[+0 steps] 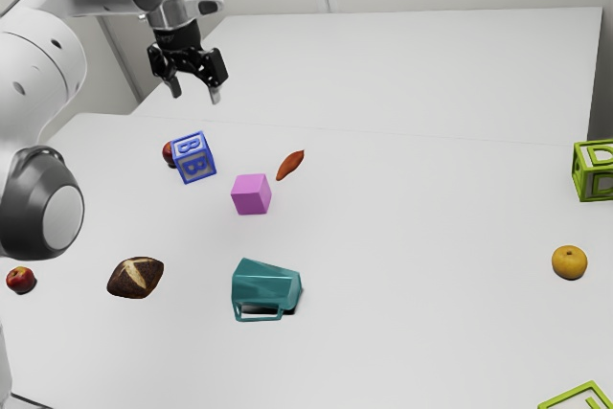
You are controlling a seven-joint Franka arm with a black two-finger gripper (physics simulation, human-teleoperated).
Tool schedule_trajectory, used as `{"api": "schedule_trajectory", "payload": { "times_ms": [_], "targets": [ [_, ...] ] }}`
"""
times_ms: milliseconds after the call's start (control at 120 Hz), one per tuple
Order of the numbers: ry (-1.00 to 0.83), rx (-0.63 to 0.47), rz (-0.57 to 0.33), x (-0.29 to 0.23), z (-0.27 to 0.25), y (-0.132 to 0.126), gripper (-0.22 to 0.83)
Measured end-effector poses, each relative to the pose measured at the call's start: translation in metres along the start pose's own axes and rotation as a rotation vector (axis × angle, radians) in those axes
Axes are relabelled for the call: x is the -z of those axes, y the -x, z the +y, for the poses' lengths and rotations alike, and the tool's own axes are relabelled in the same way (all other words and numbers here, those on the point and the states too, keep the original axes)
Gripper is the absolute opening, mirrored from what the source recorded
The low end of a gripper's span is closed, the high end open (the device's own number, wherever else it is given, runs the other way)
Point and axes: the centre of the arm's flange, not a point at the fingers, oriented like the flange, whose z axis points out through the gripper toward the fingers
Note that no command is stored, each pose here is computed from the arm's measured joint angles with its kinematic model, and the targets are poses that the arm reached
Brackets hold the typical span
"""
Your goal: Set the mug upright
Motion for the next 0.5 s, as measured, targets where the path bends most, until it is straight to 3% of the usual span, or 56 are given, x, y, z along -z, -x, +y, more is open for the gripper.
{"api": "schedule_trajectory", "payload": {
  "times_ms": [308,500],
  "targets": [
    [0.101,0.005,0.006,-0.009,0.009,0.000,0.61],
    [0.255,-0.002,-0.039,-0.046,0.039,0.054,0.61]
  ]
}}
